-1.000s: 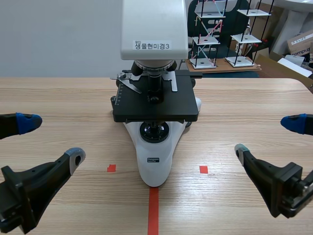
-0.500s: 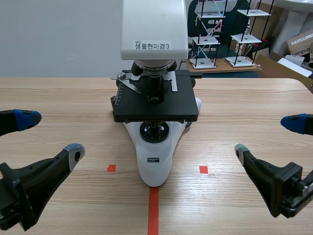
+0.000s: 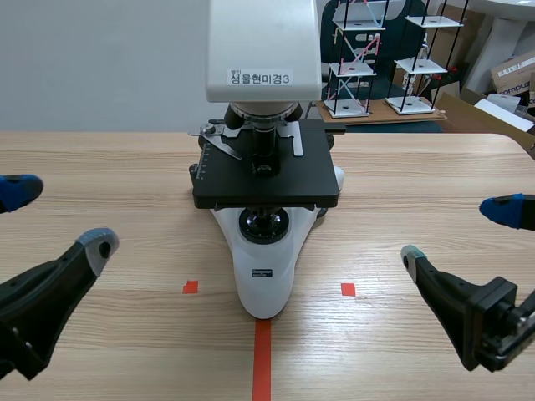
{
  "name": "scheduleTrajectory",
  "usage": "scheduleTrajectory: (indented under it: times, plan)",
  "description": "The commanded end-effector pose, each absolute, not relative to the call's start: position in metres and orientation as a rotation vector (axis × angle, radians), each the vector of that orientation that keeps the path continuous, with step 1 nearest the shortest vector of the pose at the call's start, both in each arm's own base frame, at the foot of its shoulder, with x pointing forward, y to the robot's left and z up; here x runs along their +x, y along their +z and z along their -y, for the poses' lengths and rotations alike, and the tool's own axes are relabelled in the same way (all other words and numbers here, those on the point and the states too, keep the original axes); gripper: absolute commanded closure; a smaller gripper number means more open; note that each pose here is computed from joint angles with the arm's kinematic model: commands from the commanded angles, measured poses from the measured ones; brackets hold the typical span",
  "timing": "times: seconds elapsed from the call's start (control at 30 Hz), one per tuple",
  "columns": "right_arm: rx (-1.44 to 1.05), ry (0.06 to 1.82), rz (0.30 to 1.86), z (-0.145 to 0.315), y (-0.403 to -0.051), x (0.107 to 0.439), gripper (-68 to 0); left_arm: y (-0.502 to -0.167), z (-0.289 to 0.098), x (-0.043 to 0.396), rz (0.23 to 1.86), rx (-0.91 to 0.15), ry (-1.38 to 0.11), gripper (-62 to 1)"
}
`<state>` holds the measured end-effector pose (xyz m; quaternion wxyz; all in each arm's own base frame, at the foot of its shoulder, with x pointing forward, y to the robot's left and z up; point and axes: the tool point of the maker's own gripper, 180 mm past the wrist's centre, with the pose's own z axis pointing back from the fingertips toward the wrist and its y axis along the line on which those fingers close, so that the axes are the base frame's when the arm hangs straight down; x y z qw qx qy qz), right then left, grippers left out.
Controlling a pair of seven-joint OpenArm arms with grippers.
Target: Point at the diaphragm
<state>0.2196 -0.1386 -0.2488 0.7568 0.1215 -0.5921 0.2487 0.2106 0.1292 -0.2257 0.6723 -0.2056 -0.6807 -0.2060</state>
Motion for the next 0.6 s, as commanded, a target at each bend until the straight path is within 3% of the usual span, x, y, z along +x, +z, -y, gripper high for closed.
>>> scheduleTrajectory:
  times: [0.0,0.2,0.57]
  plan:
    - [0.261,0.543,1.326,0.139,-0.24,0.225,-61.7,-0.237,-0.128,0.21,1.545,-0.477,-0.474,-62.3]
    - [0.261,0.543,1.327,0.139,-0.24,0.225,-61.7,-0.282,-0.128,0.209,1.535,-0.48,-0.537,-62.3]
    - [0.261,0.543,1.326,0.139,-0.24,0.225,-61.7,-0.328,-0.136,0.237,1.548,-0.457,-0.534,-62.3]
